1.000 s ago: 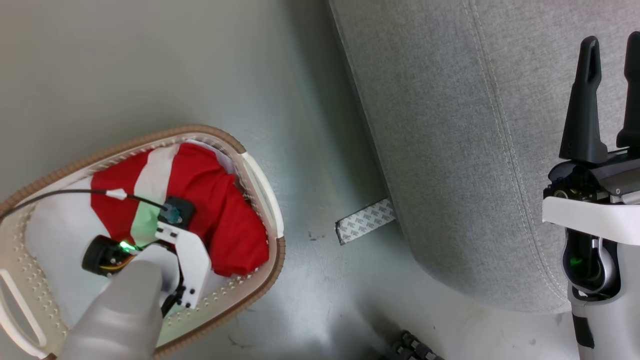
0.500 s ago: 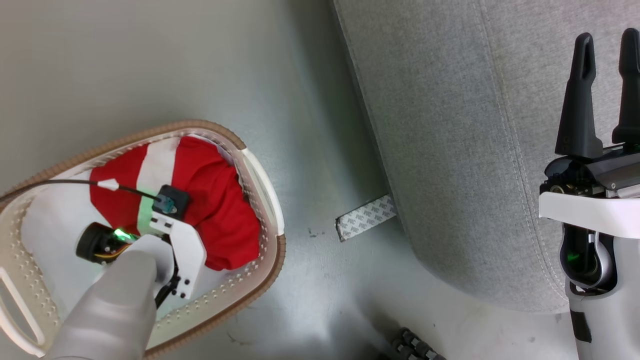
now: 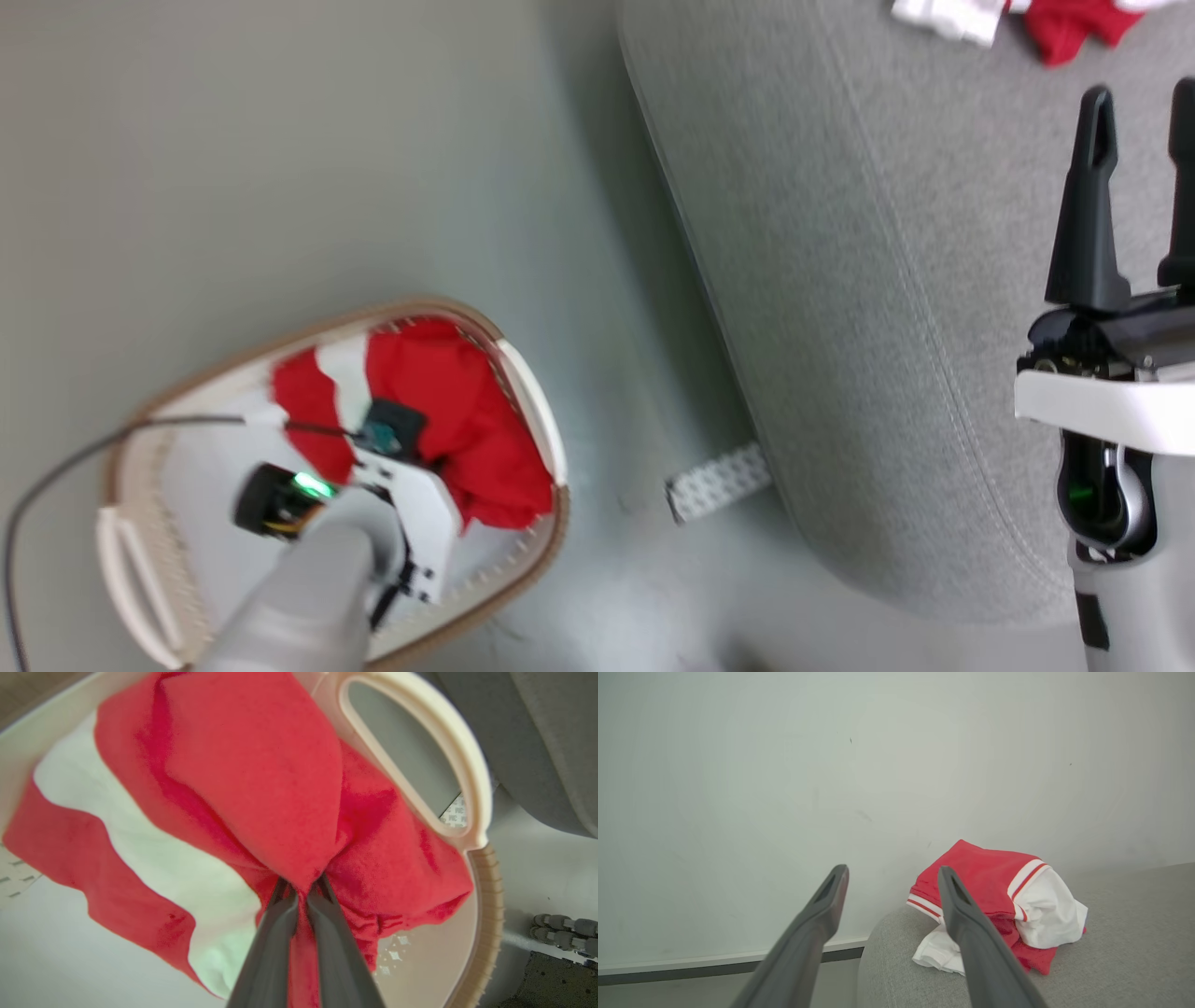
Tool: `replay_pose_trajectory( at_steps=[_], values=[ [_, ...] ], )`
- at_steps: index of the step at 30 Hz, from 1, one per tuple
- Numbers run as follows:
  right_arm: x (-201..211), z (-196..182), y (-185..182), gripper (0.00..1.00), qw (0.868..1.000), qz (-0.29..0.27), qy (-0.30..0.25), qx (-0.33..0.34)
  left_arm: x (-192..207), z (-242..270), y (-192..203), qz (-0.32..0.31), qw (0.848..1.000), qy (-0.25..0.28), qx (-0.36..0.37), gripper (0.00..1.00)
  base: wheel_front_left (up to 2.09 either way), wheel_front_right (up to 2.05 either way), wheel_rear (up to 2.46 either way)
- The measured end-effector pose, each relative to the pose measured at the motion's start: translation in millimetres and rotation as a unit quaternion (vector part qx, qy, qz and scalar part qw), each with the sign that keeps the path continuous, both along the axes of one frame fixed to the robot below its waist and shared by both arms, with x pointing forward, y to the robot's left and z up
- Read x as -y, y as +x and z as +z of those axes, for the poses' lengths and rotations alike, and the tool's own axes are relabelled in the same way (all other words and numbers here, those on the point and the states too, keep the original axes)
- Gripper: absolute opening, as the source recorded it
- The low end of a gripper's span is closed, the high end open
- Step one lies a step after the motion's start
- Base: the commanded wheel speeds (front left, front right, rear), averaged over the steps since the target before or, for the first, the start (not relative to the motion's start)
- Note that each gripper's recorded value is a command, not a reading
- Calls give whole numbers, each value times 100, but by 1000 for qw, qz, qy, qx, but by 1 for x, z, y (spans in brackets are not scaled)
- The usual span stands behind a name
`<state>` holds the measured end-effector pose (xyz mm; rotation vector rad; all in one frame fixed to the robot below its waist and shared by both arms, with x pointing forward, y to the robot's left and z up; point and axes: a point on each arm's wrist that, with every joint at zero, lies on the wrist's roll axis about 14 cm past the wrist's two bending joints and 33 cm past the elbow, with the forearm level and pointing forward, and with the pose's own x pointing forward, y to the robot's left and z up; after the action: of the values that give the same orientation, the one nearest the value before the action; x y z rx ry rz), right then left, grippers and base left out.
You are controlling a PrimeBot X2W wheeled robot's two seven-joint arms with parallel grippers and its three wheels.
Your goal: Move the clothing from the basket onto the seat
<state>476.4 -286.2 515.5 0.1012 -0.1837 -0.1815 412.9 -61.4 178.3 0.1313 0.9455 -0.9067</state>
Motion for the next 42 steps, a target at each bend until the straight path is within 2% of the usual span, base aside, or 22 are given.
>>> replay_pose_trajectory(
  at_steps=[10, 18, 21, 31, 37, 38, 39, 40, 42],
  values=[
    [-11, 40, -22, 100, 999, 23, 4, 43, 0, 86, 7, 40, 993, -64, 91, 0, 0, 0, 0],
    [-37, 68, -42, 100, 995, 64, 22, 76, -14, 178, 17, 92, 971, -121, 185, 0, 0, 0, 0],
    [-50, 74, -48, 100, 992, 83, 37, 86, -19, 215, 25, 112, 957, -149, 224, 0, 0, 0, 0],
    [-99, 76, -61, 100, 983, 146, 65, 86, -49, 327, 40, 158, 896, -218, 353, 0, 0, 0, 0],
    [-121, 73, -68, 100, 979, 176, 68, 80, -59, 378, 36, 157, 863, -242, 416, 0, 0, 0, 0],
    [-121, 73, -68, 100, 979, 176, 68, 80, -59, 378, 36, 157, 863, -242, 416, 0, 0, 0, 0],
    [-130, 71, -70, 100, 977, 188, 69, 76, -61, 392, 33, 156, 853, -249, 431, 0, 0, 0, 0],
    [-130, 71, -70, 100, 977, 188, 69, 76, -61, 392, 33, 156, 853, -249, 431, 0, 0, 0, 0],
    [-135, 71, -72, 100, 975, 195, 69, 75, -66, 403, 33, 158, 844, -253, 446, 0, 0, 0, 0]
  ],
)
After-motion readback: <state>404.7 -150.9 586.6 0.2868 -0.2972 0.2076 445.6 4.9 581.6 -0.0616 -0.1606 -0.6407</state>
